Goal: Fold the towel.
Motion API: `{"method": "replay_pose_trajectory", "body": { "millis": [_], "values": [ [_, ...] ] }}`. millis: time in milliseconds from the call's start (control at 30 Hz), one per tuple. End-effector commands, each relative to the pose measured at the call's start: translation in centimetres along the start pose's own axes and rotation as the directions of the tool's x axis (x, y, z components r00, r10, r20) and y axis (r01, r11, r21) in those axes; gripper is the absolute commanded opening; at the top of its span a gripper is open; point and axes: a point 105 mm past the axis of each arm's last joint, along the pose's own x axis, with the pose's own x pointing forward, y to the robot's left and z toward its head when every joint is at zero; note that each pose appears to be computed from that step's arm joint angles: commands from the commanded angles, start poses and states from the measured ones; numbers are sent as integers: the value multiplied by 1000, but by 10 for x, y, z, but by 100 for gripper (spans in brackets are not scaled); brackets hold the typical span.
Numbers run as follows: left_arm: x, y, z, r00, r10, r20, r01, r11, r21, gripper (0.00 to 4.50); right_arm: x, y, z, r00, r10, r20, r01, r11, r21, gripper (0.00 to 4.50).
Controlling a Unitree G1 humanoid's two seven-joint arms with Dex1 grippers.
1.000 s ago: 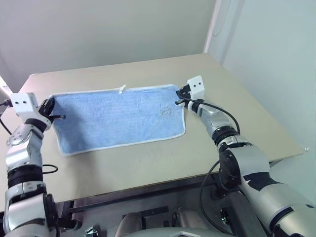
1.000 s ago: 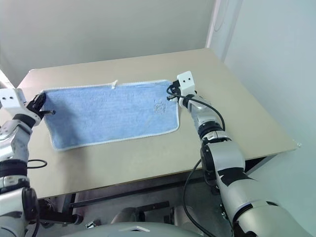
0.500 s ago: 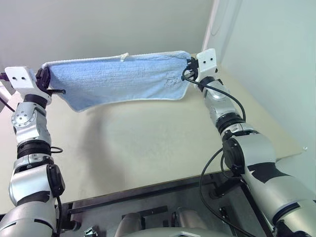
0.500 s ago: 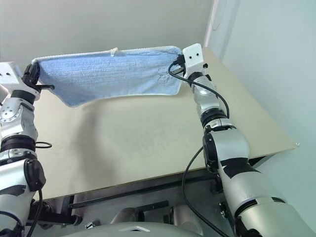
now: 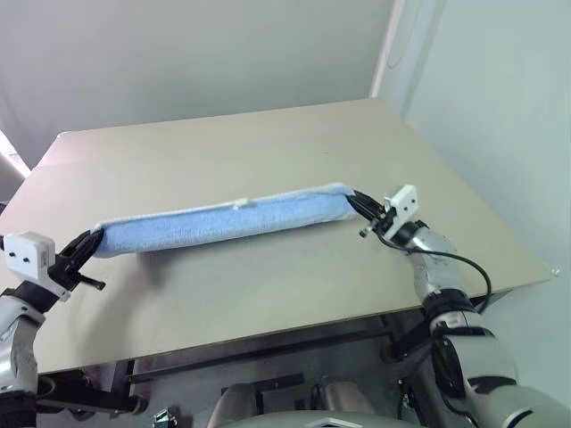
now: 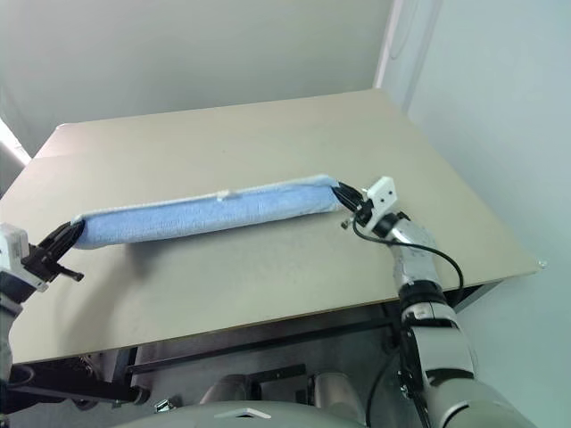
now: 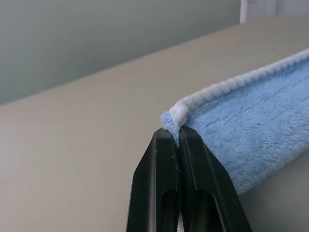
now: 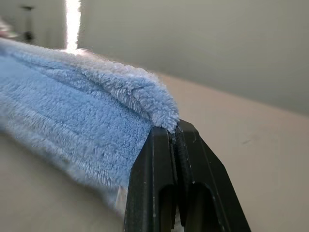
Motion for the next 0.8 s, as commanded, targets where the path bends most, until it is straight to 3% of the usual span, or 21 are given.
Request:
{"method": "replay_pose_trajectory", "body": {
  "millis": [33,133,300,467,667,800],
  "values": [
    [-28,24,-1,994,95,-60,-91,994,61,4,-25,-18,15,999,-51,-14,50,998,-29,0],
    [-41,27,-7,990,109,-92,-105,994,42,4,-42,-13,14,998,-42,-44,42,999,12,0],
    [-57,25,-12,985,53,-164,-48,998,35,4,-82,15,-6,963,116,-242,-97,991,89,0],
    [-65,21,-16,976,-5,-219,11,1000,25,4,-97,27,-3,938,166,-306,-128,982,140,0],
    [-25,30,-19,988,79,-131,-78,997,14,4,-72,1,-5,962,4,-274,25,995,101,0],
    [12,28,-31,989,96,-117,-97,995,-5,4,-45,-20,-22,942,-72,-329,117,986,117,0]
  ]
}}
